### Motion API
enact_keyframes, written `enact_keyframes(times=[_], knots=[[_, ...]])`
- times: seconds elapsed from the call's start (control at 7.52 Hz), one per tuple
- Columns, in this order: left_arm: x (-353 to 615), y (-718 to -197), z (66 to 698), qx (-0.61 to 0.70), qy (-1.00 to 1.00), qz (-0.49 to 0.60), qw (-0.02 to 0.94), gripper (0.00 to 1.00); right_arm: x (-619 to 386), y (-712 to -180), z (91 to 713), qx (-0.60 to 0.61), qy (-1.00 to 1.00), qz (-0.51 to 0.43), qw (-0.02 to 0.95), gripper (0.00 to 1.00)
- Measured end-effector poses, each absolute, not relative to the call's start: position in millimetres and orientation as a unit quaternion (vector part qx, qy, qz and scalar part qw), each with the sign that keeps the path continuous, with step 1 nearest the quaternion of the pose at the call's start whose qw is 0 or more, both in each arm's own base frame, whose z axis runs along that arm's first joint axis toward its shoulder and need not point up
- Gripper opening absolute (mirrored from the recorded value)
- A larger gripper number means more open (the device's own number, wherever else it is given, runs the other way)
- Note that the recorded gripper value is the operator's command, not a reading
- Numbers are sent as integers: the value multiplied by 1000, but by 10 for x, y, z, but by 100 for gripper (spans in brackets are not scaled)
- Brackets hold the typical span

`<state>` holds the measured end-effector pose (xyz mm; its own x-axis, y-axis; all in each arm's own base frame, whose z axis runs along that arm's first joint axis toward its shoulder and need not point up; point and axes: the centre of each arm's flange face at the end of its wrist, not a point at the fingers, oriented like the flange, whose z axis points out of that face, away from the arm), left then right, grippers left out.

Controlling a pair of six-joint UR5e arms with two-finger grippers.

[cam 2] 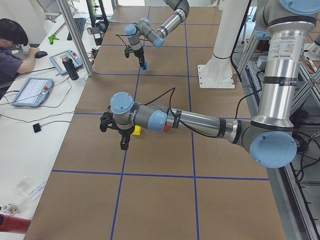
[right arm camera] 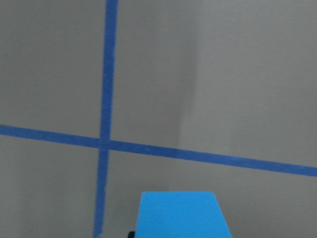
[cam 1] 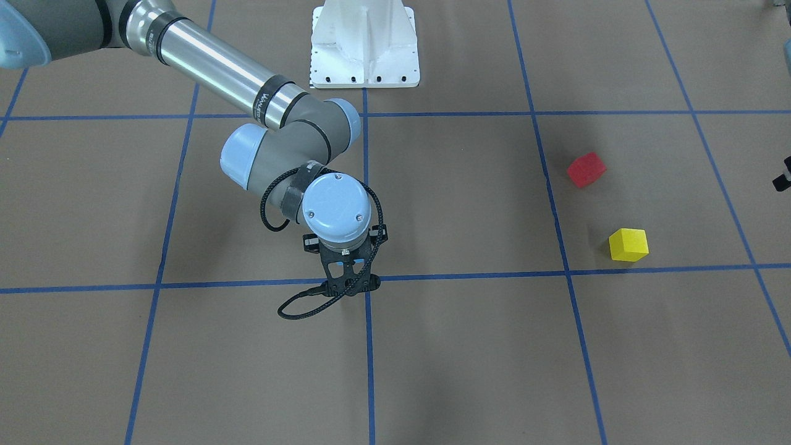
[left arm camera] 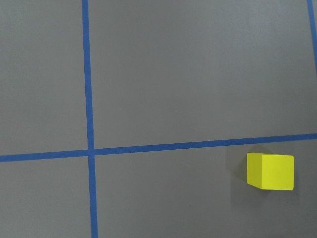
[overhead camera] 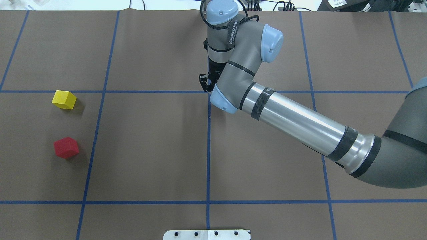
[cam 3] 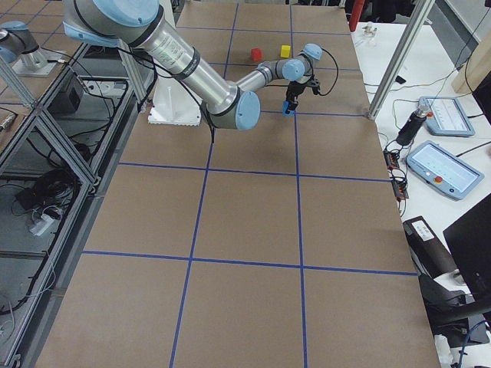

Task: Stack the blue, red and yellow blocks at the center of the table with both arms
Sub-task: 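Carry the blue cube with the right gripper to the table center and lower it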

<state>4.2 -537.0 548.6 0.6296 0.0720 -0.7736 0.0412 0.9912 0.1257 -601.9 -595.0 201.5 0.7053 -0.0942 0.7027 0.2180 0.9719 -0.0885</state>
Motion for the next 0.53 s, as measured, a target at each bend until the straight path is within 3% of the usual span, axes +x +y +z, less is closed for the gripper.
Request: enact_keyframes(times=[0.4, 0.53], knots=[[42, -5383, 5477, 67, 430, 9, 900, 100, -6151, -5856, 1964, -84, -381, -76, 918, 0], [43, -5385, 5475, 67, 430, 10, 900, 100, -6187, -5830, 1969, -86, -381, -75, 918, 32]])
